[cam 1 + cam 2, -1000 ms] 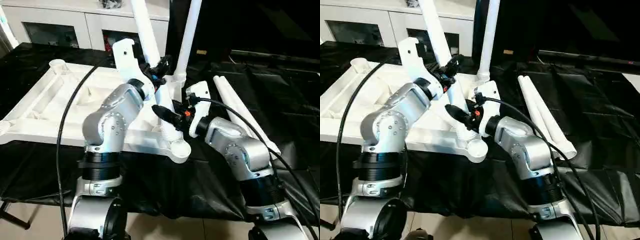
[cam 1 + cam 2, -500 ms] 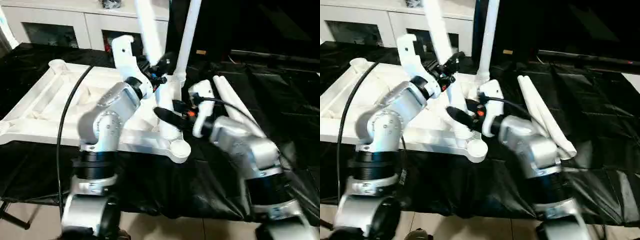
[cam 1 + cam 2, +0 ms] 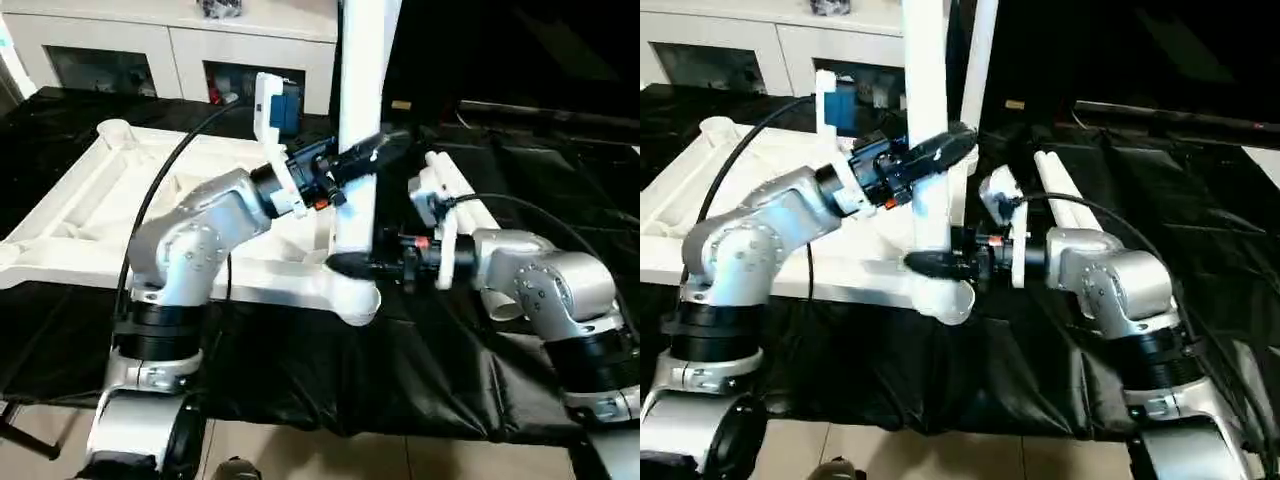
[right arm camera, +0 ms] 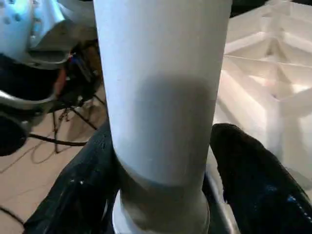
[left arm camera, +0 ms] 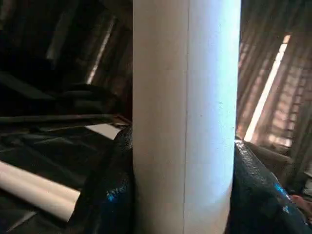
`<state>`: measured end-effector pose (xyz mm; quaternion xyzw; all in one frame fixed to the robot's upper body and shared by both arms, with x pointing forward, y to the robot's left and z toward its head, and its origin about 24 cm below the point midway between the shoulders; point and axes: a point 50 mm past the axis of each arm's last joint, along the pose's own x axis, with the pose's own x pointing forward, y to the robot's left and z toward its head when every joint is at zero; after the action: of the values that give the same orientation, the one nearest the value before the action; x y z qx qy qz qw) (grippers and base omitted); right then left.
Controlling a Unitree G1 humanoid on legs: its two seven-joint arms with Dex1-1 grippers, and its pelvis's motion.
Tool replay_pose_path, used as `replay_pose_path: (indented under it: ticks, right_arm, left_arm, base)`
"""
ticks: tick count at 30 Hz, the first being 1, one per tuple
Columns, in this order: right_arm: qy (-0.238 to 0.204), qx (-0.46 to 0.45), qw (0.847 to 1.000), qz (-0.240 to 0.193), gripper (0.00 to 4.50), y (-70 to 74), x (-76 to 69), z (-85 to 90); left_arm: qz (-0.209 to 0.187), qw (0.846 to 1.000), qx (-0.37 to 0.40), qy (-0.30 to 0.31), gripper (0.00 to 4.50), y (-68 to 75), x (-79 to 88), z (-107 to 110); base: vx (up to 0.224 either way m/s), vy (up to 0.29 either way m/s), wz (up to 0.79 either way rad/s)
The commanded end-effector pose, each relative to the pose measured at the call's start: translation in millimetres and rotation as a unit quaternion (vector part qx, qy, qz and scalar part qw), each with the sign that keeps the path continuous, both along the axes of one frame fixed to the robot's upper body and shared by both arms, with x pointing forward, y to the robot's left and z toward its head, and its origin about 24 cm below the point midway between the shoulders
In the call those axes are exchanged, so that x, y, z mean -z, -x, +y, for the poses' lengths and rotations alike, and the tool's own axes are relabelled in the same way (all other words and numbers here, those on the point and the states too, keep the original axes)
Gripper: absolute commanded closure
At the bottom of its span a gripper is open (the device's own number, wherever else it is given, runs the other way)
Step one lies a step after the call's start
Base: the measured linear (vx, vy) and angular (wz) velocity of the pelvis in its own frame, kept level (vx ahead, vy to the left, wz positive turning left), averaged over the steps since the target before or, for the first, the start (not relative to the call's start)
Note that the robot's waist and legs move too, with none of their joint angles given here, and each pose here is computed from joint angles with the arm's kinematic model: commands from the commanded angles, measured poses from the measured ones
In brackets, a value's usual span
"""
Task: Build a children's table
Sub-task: Pick table leg
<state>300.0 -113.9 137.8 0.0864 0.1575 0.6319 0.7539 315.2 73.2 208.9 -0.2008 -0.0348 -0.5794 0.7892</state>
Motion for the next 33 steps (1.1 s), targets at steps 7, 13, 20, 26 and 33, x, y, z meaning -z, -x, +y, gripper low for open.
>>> replay_pose_path:
  ticks: [7,13,20,26,33]
  right_arm:
    - [0.006,-0.028,0.999,-0.014,1.47,2.1,-7.1,-2.4]
    - [0.005,-0.027,0.999,-0.017,1.47,1.4,-7.5,-2.9]
    - [-0.010,-0.029,1.000,-0.001,1.47,0.8,-5.0,-0.1]
    - [-0.018,-0.030,0.999,0.019,1.47,-0.1,1.6,1.8]
    - [-0.005,-0.038,0.999,0.019,1.83,0.6,5.8,3.1]
  left_arm:
    - [-0.020,0.999,0.033,-0.016,2.68,6.8,-1.4,-5]
    - [-0.020,0.999,0.042,-0.011,2.68,7.7,-1.8,-4]
    - [-0.021,0.999,0.046,-0.009,2.68,8.6,-2.1,-5]
    - [-0.023,0.998,0.050,-0.008,2.68,9.7,-2.3,-5]
    - [-0.023,0.998,0.051,-0.009,2.68,9.3,-2.2,-5]
  base:
    - [0.000,0.000,0.00]
    - [0.000,0.000,0.00]
    - [0.000,0.000,0.00]
    - [0.000,0.000,0.00]
    - [0.000,0.000,0.00]
